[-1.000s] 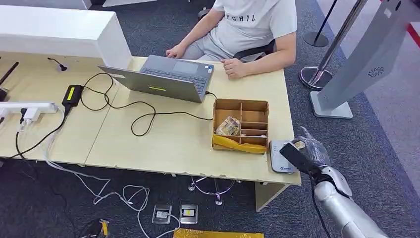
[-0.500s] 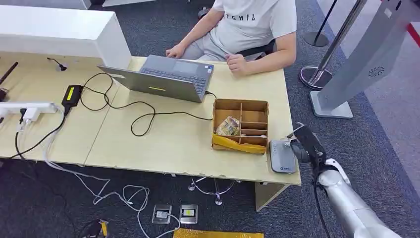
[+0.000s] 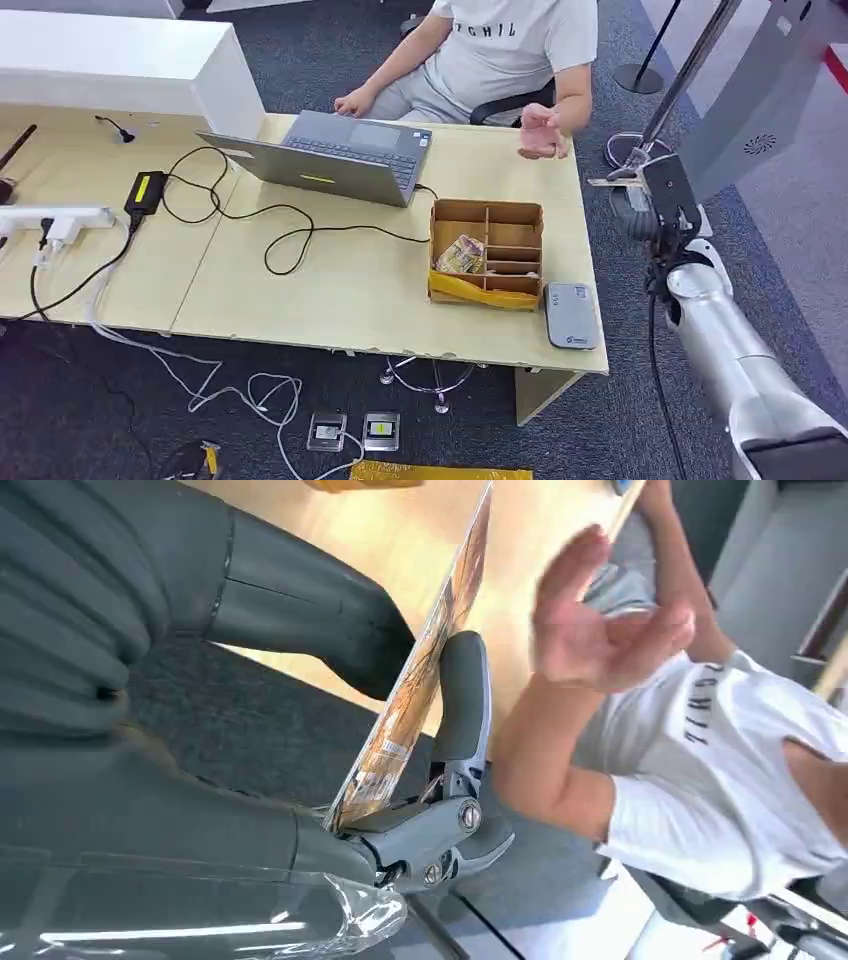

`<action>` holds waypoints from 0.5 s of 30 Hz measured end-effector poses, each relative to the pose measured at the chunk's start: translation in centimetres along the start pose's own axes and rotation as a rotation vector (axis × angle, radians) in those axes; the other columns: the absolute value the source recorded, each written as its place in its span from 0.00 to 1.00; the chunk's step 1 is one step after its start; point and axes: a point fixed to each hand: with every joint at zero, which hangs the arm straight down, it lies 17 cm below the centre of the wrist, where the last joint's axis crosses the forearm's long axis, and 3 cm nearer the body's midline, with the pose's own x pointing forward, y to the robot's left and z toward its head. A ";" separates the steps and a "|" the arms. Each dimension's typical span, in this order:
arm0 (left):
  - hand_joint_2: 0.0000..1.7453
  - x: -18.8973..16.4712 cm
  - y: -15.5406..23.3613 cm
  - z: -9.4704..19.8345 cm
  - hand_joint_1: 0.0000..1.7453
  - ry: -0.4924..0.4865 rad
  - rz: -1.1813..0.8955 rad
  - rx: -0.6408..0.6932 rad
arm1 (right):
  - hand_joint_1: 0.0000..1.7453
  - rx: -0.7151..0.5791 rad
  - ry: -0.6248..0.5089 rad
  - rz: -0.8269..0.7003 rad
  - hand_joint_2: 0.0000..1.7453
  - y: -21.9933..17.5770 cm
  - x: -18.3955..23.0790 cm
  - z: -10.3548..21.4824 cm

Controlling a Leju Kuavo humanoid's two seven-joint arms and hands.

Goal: Pass the card to the sensor for recognition and then transmit it.

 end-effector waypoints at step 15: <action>0.00 1.5 -0.2 -0.1 0.00 -0.024 -0.019 -0.004 | 1.00 -0.020 -0.033 -0.016 1.00 2.2 1.9 -1.0</action>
